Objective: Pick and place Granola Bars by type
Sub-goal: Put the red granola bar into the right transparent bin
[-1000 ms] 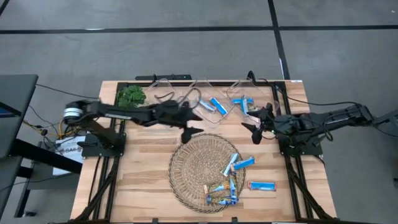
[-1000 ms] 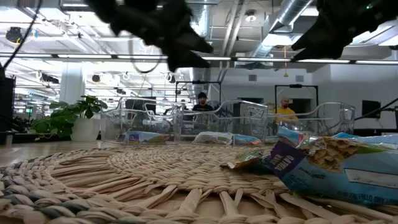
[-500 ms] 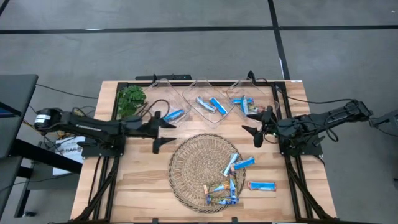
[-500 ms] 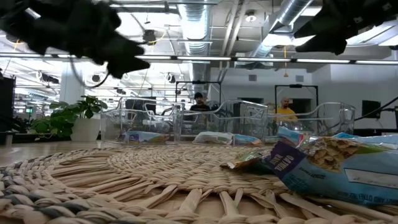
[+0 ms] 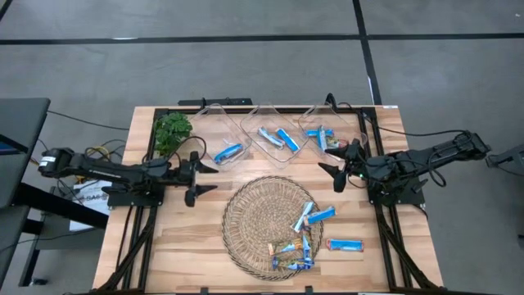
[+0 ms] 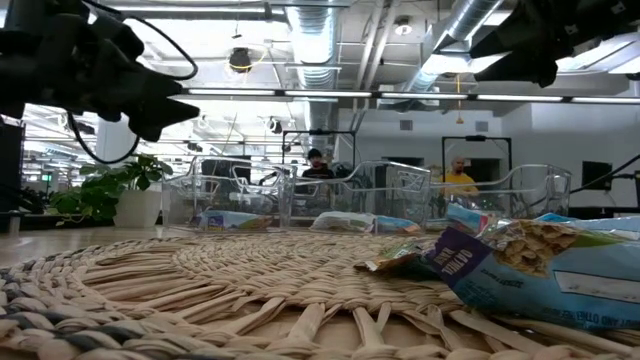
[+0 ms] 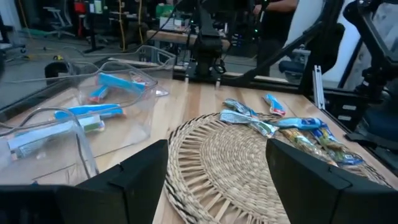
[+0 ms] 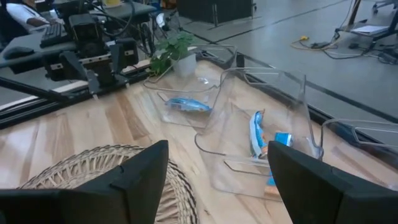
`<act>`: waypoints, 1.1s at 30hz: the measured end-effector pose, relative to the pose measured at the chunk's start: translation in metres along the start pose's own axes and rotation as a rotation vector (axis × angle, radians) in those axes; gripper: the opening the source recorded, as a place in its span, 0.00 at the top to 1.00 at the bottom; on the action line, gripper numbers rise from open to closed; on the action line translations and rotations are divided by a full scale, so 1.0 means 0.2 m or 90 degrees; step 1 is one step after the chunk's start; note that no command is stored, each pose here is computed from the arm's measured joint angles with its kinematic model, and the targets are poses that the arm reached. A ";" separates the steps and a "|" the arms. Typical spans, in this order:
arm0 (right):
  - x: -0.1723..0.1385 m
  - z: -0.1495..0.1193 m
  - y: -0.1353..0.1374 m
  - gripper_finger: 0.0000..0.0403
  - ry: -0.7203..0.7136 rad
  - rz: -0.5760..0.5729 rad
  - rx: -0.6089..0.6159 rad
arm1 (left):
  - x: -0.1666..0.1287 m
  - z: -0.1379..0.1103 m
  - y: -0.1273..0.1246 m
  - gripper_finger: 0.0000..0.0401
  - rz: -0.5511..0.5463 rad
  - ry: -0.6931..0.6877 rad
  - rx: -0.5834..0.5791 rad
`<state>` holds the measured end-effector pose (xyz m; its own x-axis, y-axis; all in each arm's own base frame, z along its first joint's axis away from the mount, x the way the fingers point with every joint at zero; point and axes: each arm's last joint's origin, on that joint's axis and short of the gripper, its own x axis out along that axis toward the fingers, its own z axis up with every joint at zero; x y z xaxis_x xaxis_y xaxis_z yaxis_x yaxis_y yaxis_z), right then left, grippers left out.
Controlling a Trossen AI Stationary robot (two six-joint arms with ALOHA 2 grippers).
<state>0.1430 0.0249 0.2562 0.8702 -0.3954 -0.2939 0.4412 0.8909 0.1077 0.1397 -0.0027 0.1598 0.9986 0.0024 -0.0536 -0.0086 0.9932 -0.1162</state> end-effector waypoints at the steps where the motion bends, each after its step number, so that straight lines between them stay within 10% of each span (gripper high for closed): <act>1: 0.00 0.00 0.00 0.33 0.000 0.000 0.003 | 0.00 0.00 0.00 0.34 -0.004 0.001 0.008; 33: 0.01 -0.05 0.06 0.33 0.051 0.038 0.038 | -0.18 -0.01 0.00 0.34 -0.027 0.012 0.040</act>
<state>0.1470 0.0365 0.2473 0.8761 -0.3207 -0.3600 0.4034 0.8966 0.1828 0.1040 -0.0037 0.1608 0.9968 -0.0420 -0.0686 0.0381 0.9977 -0.0564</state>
